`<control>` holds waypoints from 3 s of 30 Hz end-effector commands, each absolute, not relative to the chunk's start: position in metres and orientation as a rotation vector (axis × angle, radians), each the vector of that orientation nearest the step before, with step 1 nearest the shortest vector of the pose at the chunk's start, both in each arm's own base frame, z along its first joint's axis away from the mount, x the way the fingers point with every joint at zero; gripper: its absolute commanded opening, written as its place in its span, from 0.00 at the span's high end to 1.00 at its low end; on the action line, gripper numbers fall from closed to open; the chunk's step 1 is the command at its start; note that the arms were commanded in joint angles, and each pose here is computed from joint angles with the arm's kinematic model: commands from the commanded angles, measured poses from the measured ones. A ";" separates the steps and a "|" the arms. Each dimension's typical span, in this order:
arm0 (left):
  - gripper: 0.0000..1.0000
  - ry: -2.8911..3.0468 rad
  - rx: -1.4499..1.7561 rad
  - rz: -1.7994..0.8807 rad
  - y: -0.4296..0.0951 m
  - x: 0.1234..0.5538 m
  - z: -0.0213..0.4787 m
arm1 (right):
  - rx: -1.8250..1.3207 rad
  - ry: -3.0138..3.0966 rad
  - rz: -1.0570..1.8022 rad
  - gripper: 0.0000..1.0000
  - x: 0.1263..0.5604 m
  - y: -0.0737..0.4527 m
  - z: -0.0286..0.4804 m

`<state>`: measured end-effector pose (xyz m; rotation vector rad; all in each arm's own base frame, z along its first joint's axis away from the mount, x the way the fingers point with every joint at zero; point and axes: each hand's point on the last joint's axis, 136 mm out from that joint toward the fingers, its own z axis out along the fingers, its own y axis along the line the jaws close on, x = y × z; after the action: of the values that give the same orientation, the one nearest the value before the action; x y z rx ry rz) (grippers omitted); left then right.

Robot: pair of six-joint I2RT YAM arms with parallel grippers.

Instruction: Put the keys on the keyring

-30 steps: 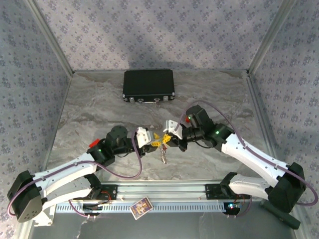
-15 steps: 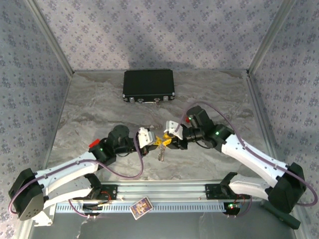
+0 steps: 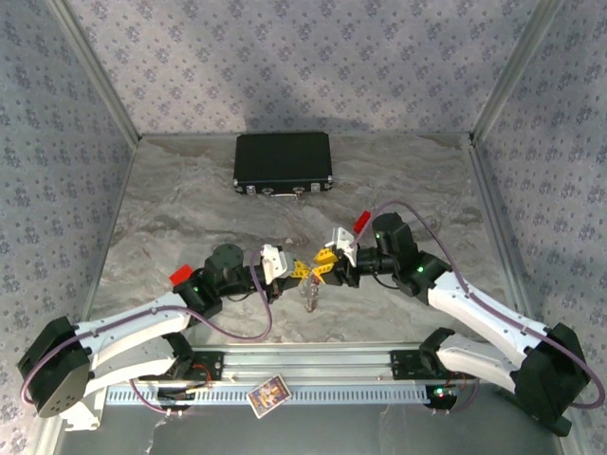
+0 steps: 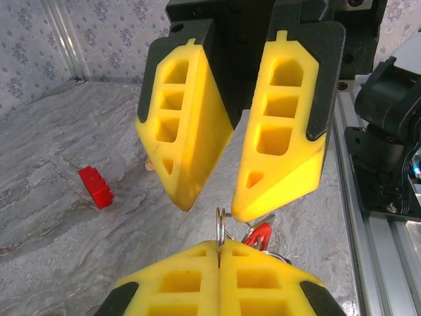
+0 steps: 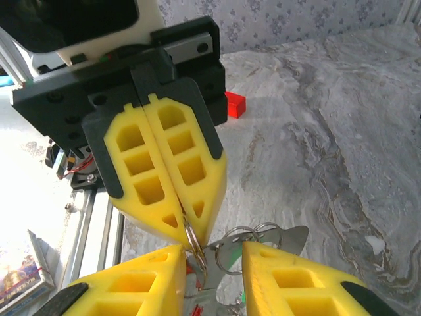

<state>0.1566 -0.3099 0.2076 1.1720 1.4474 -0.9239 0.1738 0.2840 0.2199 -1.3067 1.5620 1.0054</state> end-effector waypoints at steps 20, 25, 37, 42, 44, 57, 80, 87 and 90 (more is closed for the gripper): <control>0.98 1.348 1.145 -0.969 -0.314 0.152 0.235 | -1.379 1.534 1.067 0.99 0.166 0.292 0.226; 0.75 1.427 1.137 -0.861 -0.303 0.161 0.231 | -1.459 1.546 0.997 1.00 0.164 0.289 0.228; 0.75 1.458 1.236 -0.781 -0.297 0.158 0.231 | -1.671 1.543 0.887 1.00 0.157 0.294 0.235; 0.77 1.452 1.260 -0.789 -0.300 0.157 0.231 | -1.720 1.524 0.858 1.00 0.155 0.300 0.238; 0.78 1.447 1.264 -0.789 -0.301 0.157 0.232 | -1.745 1.523 0.840 1.00 0.154 0.303 0.237; 1.00 1.422 1.258 -0.794 -0.300 0.155 0.233 | -1.552 1.562 0.900 0.65 0.161 0.289 0.241; 1.00 1.375 1.162 -0.851 -0.303 0.158 0.234 | -1.284 1.718 1.068 0.70 0.167 0.289 0.227; 1.00 1.380 1.134 -0.825 -0.301 0.163 0.234 | -0.965 1.947 1.175 0.66 0.176 0.285 0.240; 1.00 1.377 1.128 -0.824 -0.302 0.165 0.235 | -0.811 2.055 1.222 0.66 0.177 0.280 0.240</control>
<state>0.1617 -0.2994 0.2194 1.1731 1.4344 -0.8142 0.1743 0.2832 0.2243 -1.0197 1.9523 1.1465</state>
